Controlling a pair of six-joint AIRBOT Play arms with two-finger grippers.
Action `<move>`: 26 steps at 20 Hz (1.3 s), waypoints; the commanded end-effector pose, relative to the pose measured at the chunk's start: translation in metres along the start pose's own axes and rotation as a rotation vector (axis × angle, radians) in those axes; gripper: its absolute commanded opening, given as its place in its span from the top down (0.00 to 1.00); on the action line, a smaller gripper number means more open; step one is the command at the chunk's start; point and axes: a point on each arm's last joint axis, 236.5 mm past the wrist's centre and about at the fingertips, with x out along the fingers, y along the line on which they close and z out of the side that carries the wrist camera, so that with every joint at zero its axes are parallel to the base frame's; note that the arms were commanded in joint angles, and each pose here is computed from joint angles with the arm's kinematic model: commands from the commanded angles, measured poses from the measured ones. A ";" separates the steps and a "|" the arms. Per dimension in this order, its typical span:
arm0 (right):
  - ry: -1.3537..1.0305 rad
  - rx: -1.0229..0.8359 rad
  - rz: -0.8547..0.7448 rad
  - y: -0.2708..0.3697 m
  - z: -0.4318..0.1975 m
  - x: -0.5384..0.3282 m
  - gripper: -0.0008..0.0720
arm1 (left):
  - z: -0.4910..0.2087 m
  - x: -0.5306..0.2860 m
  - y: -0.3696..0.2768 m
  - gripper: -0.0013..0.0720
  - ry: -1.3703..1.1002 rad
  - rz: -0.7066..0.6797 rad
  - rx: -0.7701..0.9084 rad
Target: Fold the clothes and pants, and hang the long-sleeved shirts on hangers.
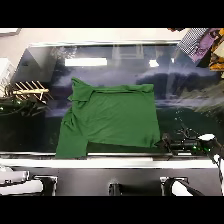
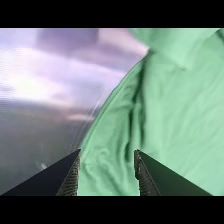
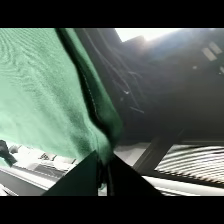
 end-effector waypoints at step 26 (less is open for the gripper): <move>-0.007 -0.010 0.001 0.000 0.001 0.000 0.94 | -0.091 0.077 0.026 0.45 0.236 -0.022 0.026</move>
